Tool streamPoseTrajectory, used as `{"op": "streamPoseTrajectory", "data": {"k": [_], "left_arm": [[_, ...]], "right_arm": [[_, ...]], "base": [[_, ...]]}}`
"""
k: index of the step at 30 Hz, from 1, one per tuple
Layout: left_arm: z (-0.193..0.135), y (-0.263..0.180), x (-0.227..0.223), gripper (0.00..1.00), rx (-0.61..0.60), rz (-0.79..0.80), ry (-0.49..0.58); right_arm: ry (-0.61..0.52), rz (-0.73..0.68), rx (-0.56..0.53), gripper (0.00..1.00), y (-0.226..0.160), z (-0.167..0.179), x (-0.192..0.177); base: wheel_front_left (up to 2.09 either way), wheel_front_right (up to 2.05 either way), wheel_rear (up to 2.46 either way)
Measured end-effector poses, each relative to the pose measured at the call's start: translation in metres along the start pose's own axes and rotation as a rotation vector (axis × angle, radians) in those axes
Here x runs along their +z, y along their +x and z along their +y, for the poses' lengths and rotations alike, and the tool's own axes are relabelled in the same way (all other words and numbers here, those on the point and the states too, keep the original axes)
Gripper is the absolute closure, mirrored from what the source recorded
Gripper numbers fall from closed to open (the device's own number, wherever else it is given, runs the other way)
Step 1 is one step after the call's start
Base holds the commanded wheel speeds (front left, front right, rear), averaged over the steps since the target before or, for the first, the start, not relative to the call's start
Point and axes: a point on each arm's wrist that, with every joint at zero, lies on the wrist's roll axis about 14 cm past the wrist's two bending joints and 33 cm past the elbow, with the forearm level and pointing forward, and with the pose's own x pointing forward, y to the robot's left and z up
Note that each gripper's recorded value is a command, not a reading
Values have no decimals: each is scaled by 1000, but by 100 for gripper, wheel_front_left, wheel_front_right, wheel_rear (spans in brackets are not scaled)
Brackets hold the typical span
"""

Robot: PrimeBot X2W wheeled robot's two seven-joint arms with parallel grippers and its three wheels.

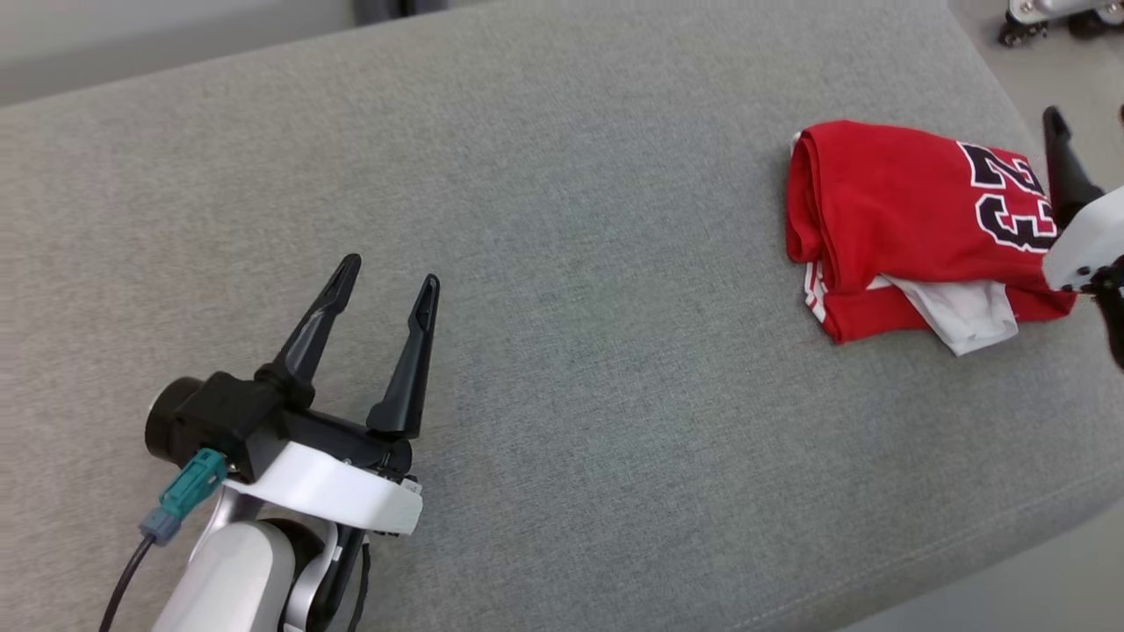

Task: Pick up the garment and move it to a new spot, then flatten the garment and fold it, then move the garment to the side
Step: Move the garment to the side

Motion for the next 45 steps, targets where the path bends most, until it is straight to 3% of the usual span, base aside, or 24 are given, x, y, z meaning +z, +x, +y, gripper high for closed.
{"op": "streamPoseTrajectory", "data": {"k": [7, 11, 16, 25, 33, 45], "left_arm": [[5, -20, 19, 0, 58, -50, 10], [13, -40, 36, 0, 117, -94, 26], [34, -75, 55, 0, 231, -134, 56], [75, -151, 74, 0, 463, -189, 89], [93, -193, 62, 0, 619, -177, 76], [93, -200, 54, 0, 658, -172, 63]], "right_arm": [[17, -144, 61, 0, -8, 16, 43], [51, -273, 103, 0, -24, 25, 77], [125, -380, 204, 0, -54, 57, 92], [230, -421, 348, 0, -106, 115, 69], [241, -402, 356, 0, -138, 136, 45], [276, -410, 356, 0, -167, 147, 43]], "base": [[0, 0, 0], [0, 0, 0], [0, 0, 0], [0, 0, 0], [0, 0, 0], [0, 0, 0]]}}
